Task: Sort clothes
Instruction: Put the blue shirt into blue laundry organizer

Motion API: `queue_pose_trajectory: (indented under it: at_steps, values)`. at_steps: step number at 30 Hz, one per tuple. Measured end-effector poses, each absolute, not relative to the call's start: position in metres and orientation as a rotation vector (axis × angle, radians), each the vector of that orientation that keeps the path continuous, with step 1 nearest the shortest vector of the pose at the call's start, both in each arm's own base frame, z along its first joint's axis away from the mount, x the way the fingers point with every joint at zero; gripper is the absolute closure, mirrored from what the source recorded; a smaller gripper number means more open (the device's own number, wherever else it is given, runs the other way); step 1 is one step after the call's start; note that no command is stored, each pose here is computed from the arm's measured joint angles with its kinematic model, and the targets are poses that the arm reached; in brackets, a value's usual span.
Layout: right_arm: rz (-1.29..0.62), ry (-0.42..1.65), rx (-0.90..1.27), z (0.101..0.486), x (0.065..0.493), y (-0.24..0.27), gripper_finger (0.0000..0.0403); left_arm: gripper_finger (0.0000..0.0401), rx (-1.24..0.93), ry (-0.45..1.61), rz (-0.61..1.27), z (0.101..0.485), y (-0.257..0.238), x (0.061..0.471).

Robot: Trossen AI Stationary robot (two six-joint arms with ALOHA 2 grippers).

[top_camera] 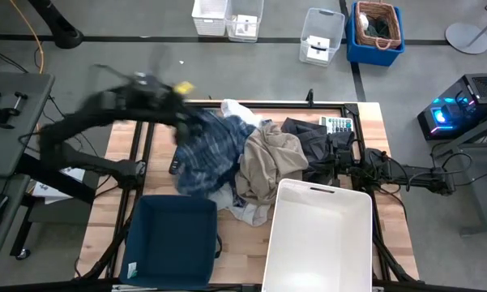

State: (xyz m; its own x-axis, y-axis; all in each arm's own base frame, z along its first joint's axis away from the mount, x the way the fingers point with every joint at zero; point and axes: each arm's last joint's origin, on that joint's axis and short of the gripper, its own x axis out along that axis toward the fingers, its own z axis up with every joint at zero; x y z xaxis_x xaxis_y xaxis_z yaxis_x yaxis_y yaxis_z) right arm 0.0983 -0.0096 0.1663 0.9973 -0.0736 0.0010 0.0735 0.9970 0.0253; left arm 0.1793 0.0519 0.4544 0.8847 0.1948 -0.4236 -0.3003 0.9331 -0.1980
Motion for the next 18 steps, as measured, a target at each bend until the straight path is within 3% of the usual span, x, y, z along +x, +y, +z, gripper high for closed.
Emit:
queue_pose_trajectory:
  at_steps: [5, 9, 12, 18]
  values:
    - [-0.073, -0.002, 0.025, 0.166, 0.098, -0.01, 0.0402, 0.0394, -0.235, 0.113, 0.094, 0.524, 0.015, 0.114]
    - [-0.074, -0.001, 0.025, 0.166, 0.098, -0.01, 0.0402, 0.0394, -0.334, 0.046, -0.132, 0.547, -0.004, 0.081]
    - [-0.074, -0.001, 0.025, 0.166, 0.098, -0.01, 0.0402, 0.0394, -0.51, 0.191, -0.3, 0.539, -0.015, 0.082]
    - [-0.073, -0.001, 0.025, 0.166, 0.098, -0.01, 0.0402, 0.0394, -0.902, 0.756, -0.516, 0.49, -0.059, 0.126]
